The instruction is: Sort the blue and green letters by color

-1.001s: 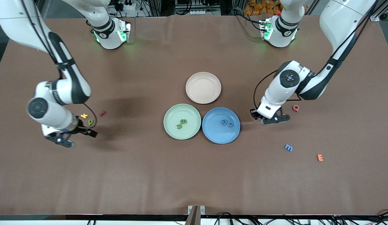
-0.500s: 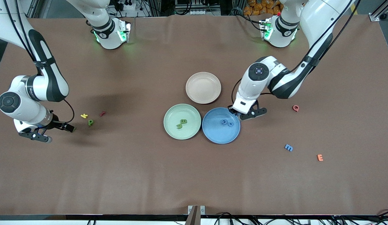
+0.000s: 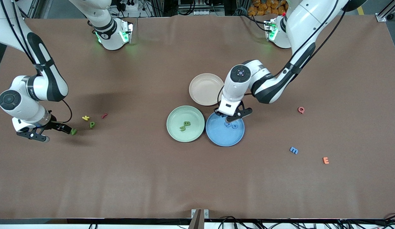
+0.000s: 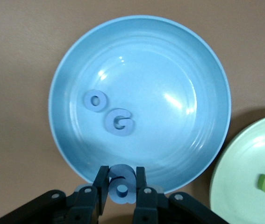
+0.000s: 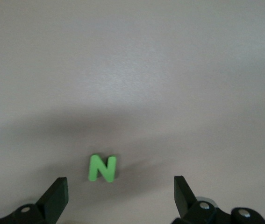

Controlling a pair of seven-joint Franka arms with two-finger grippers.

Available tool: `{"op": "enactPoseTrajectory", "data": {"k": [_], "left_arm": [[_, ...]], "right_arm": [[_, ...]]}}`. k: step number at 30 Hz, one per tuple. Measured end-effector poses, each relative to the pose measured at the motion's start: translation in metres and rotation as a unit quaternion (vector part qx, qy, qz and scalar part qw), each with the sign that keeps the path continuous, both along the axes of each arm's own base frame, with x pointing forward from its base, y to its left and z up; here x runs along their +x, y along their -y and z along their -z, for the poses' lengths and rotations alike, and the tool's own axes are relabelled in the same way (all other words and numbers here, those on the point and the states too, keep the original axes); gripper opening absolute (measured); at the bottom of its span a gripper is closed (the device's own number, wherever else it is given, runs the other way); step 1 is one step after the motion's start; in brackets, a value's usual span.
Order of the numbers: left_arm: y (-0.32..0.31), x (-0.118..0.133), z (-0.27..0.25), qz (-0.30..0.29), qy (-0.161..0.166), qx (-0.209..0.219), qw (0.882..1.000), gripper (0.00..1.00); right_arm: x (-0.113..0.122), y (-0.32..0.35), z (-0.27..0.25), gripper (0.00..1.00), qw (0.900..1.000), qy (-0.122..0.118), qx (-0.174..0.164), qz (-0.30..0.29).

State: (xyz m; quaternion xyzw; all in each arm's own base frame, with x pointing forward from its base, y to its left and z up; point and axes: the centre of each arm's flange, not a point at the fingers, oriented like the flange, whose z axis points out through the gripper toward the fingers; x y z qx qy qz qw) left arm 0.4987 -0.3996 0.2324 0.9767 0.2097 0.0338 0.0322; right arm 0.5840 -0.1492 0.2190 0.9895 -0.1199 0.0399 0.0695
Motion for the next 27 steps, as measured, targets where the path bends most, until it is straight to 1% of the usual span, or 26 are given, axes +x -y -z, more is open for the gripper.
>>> {"op": "enactPoseTrajectory", "data": {"k": [5,6,10,11,13,14,15,16,17,18,21,24,27], "left_arm": [[0.003,0.006,0.006,-0.005,0.004,0.005,1.000,0.29],[0.002,0.007,0.006,-0.007,0.004,0.005,1.000,0.31],[-0.001,0.012,0.006,-0.012,0.005,0.006,1.000,0.48],[-0.002,0.013,0.006,-0.012,0.005,0.006,1.000,0.56],[-0.003,0.014,0.006,-0.013,0.005,0.006,1.000,0.66],[-0.003,0.014,0.006,-0.012,0.005,0.007,1.000,0.66],[-0.003,0.014,0.006,-0.010,0.005,0.008,1.000,0.74],[-0.004,0.014,0.006,-0.007,0.005,0.009,1.000,0.79],[-0.005,0.015,0.007,-0.003,0.003,0.012,1.000,0.84],[-0.007,0.015,0.008,0.005,0.001,0.017,1.000,0.86],[-0.016,0.019,0.011,0.033,-0.007,0.034,0.999,1.00],[-0.033,0.030,0.011,0.057,-0.010,0.042,0.997,1.00],[-0.059,0.047,0.011,0.082,-0.010,0.045,0.996,1.00]], "right_arm": [[0.001,-0.002,0.007,1.00,1.000,0.005,0.003,-0.001],[0.001,-0.002,0.009,1.00,1.000,0.008,0.004,-0.002],[0.003,-0.004,0.016,1.00,1.000,0.018,0.008,-0.003],[0.003,-0.004,0.018,1.00,1.000,0.020,0.009,-0.002],[0.003,-0.005,0.023,1.00,1.000,0.022,0.012,-0.001],[0.003,-0.005,0.025,1.00,1.000,0.023,0.013,0.000],[0.003,-0.005,0.028,1.00,1.000,0.023,0.014,0.001],[0.002,-0.006,0.030,1.00,1.000,0.023,0.015,0.002],[0.002,-0.006,0.032,1.00,1.000,0.022,0.016,0.004],[0.002,-0.006,0.034,1.00,1.000,0.023,0.017,0.005],[0.002,-0.007,0.039,1.00,1.000,0.024,0.019,0.006],[0.002,-0.008,0.041,1.00,0.999,0.025,0.020,0.007],[0.002,-0.008,0.042,1.00,0.999,0.025,0.020,0.008]]}}
